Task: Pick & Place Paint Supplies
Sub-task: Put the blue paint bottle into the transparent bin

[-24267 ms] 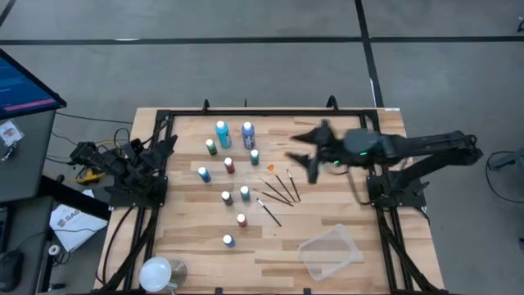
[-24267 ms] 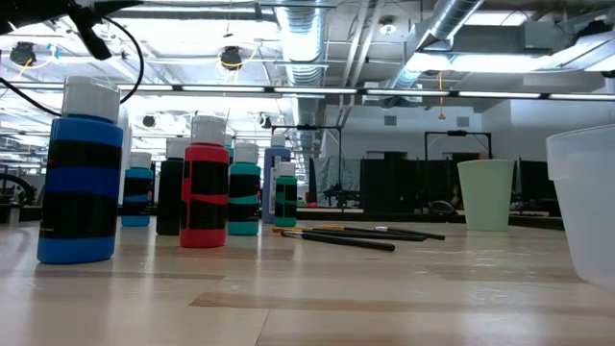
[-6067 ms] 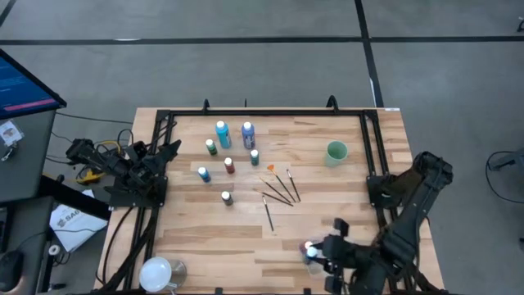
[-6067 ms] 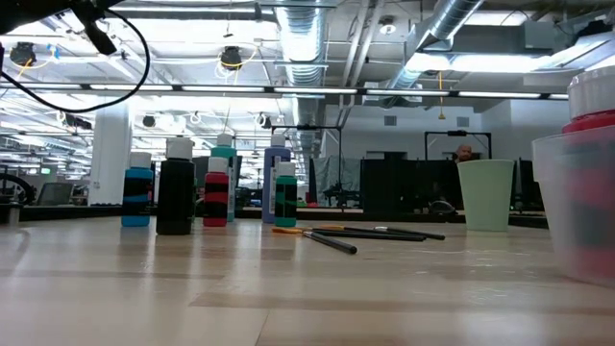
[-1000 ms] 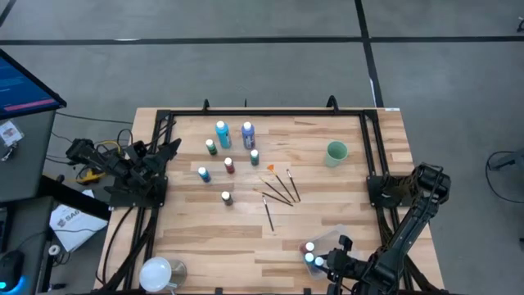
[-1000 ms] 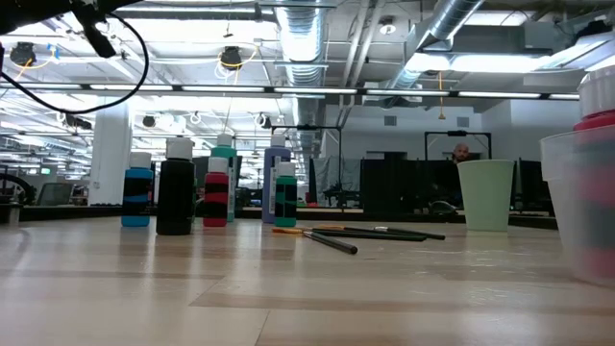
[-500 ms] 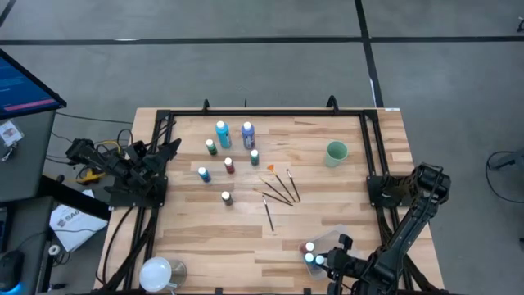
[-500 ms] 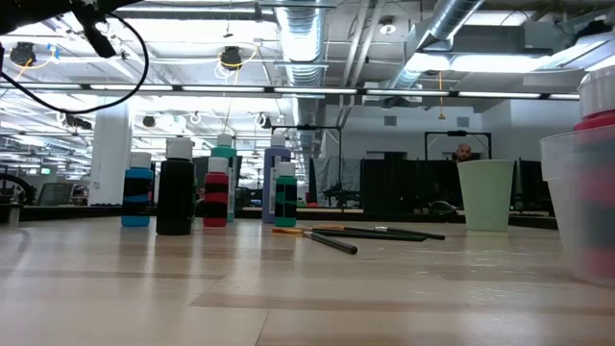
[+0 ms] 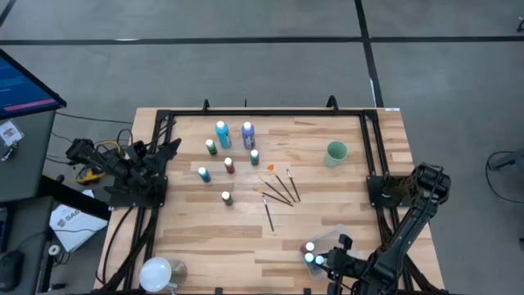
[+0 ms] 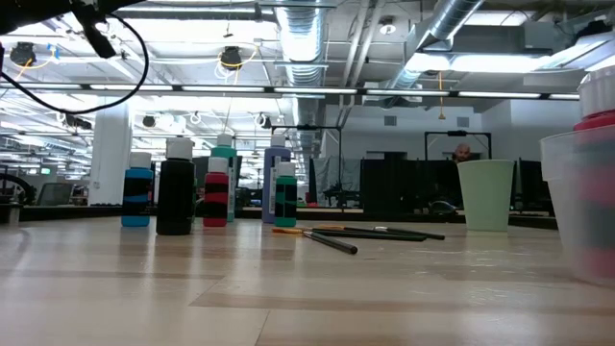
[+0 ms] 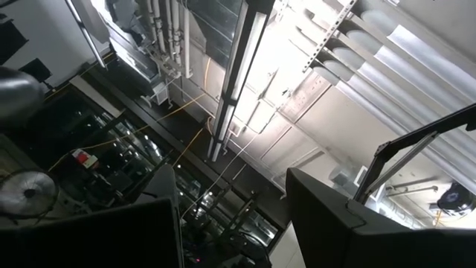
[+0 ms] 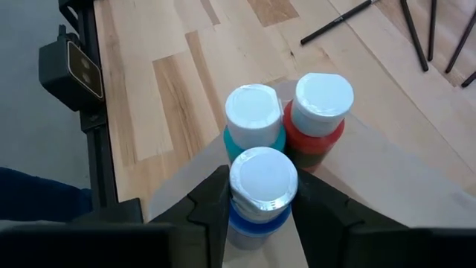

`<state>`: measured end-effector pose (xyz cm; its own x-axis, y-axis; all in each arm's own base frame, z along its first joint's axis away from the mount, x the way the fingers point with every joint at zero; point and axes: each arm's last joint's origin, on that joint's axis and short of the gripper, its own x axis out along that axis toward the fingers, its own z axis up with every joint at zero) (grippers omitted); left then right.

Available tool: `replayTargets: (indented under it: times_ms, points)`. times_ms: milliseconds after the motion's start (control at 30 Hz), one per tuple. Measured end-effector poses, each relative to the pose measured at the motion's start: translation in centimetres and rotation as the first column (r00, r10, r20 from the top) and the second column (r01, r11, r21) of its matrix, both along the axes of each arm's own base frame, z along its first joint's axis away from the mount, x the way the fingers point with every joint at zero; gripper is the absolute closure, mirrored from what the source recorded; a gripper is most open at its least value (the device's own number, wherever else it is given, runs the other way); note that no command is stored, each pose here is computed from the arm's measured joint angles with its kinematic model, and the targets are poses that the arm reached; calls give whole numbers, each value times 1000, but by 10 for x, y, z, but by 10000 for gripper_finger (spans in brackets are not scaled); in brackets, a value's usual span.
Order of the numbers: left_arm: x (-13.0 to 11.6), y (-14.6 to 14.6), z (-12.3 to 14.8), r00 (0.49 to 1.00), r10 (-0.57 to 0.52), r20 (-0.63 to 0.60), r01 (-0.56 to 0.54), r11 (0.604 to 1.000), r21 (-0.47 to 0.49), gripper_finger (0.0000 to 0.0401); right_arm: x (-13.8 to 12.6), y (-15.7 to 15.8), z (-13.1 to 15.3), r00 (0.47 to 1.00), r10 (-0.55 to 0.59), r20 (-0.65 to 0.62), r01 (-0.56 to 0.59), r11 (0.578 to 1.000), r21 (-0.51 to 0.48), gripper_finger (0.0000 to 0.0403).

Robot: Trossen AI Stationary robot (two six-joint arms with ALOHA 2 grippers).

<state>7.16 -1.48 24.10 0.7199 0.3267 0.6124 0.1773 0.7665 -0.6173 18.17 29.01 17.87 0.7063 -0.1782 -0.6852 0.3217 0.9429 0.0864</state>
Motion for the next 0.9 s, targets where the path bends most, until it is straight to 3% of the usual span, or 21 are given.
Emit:
replayTargets:
  times_ms: [200, 433, 567, 900]
  points:
    - [0, 0, 0, 1000, 2, -1, -2, 1000, -2, 269, 4, -1, 0, 1000, 2, -8, -1, 1000, 6, 256]
    - [0, 0, 0, 1000, 19, -10, -19, 1000, 16, 269, 7, 5, 2, 994, 109, -22, -109, 994, 2, 255]
    - [0, 0, 0, 1000, 19, -10, -19, 1000, 16, 269, 7, 6, 2, 993, 116, -18, -115, 993, 5, 250]
    - [0, 0, 0, 1000, 19, -10, -19, 1000, 16, 269, 8, 8, 2, 989, 145, -37, -144, 989, 23, 176]
